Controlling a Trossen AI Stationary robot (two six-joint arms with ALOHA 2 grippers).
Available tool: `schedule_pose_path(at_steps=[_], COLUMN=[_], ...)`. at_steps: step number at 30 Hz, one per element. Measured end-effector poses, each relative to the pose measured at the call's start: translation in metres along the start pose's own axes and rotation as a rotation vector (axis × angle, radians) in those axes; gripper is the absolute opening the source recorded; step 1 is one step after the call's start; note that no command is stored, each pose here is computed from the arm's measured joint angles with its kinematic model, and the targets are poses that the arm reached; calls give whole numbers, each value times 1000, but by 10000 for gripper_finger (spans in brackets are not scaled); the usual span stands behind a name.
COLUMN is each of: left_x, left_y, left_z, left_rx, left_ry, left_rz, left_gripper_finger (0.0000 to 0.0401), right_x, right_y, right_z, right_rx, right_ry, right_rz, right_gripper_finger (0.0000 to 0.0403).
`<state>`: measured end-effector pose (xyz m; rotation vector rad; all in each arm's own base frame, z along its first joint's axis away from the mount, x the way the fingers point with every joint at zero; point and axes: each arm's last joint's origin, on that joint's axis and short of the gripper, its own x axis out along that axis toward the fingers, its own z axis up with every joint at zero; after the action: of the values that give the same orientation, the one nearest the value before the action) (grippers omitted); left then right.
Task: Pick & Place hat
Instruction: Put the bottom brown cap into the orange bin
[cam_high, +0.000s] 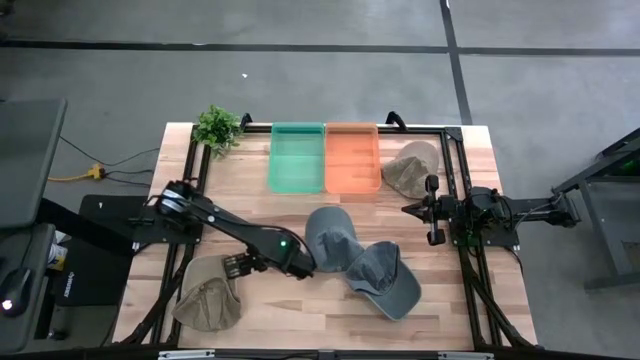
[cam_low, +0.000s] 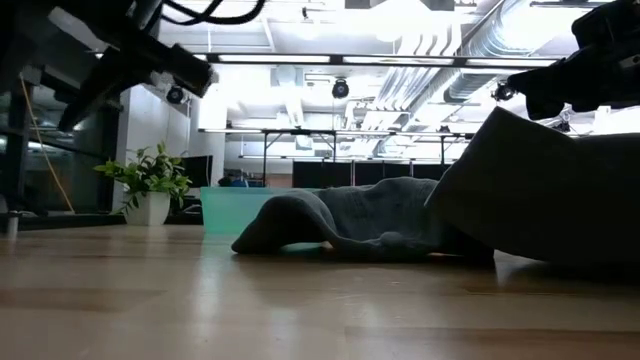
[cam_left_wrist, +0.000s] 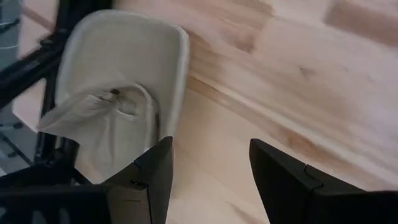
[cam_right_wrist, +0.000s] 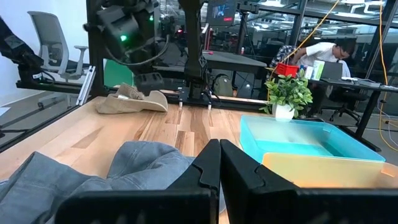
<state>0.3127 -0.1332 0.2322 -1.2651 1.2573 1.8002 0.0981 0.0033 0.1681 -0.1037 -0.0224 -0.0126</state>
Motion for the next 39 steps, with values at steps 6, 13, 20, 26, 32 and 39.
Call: schedule_pose_path(at_steps=[6,13,20,26,32,39], left_x=[10,16,20,24,25,30], left_y=[-4,8,16,27,35,37], left_z=[-12,-30,-52,-62,-59,-58], left_rx=[-3,-128,-245,-352,-452,-455], left_ry=[21,54,95,96,68,54], left_rz=[74,82,-14,-15,104,138], left_gripper_finger=[185,187,188,239,307,332], right_x=[0,0,0,0,0,0], right_y=[0,0,0,0,0,0], right_z=[0,0,0,0,0,0], right_rx=[0,0,0,0,0,0], right_ry=[1,0,-1,-1,-1,-1], right_rz=[0,0,0,0,0,1], right_gripper_finger=[1,1,1,1,1,1])
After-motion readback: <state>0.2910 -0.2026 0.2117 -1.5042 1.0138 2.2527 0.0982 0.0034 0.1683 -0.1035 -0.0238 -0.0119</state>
